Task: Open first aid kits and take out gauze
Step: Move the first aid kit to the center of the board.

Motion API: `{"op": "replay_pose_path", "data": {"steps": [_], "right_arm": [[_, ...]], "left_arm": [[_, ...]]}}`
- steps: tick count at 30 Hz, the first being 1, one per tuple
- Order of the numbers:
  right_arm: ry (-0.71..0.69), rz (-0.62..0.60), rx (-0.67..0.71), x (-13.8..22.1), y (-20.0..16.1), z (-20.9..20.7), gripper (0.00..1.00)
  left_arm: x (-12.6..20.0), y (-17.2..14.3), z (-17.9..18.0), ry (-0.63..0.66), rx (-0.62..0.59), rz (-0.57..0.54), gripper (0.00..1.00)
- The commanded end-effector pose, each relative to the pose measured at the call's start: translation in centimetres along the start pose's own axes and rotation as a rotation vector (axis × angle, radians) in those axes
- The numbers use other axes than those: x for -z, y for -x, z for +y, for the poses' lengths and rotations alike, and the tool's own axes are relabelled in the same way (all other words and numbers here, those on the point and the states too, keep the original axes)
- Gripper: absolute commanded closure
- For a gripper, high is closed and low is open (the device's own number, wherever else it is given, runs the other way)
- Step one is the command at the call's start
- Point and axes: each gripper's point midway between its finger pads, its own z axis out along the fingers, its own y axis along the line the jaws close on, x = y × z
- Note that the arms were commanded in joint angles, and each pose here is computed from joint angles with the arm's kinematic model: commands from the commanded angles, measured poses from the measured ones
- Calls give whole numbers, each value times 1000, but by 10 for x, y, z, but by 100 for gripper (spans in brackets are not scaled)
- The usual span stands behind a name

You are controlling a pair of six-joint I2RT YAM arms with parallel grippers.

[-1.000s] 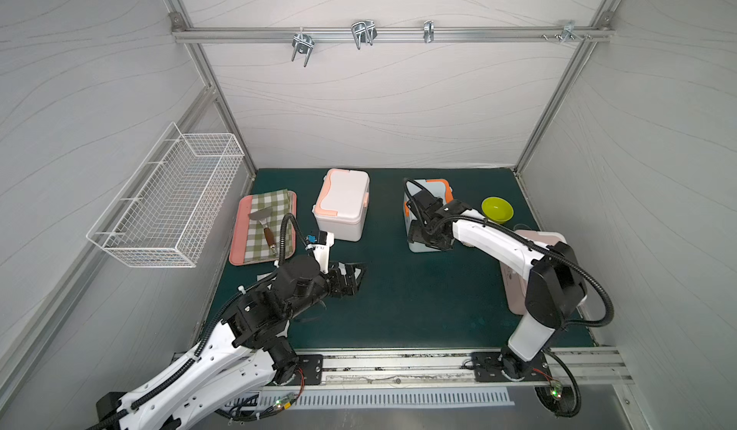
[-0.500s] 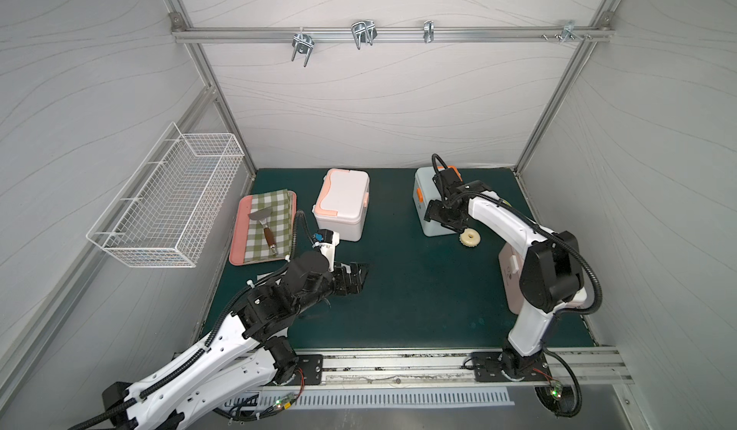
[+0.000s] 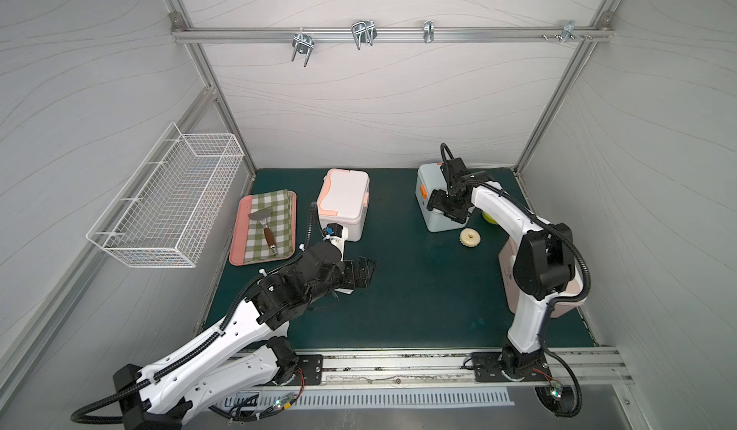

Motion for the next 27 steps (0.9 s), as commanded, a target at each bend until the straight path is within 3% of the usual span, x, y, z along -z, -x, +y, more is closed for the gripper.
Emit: {"op": "replay_pose_path", "data": {"steps": [1,3,9,14,21,27], "right_arm": [[76,7,61,35,-18,7,8],[122,-2,104,50,-31,11,1],[288,-22,220,87,-78,20,1],[406,-31,260,108,-101,22,1],[496,-7,305,120,-111,33,1],[583,-26,397,128,-109,46,1]], "left_arm": [[9,18,-10,-12,-7,-40,4],[10,23,-8,15,-22,-47,4],[5,46,10,89,-5,-5,4],[-11,80,48,199,66,37,4],[-29,146,108,306,175,14,4],[-51,188,168,388,243,58,4]]}}
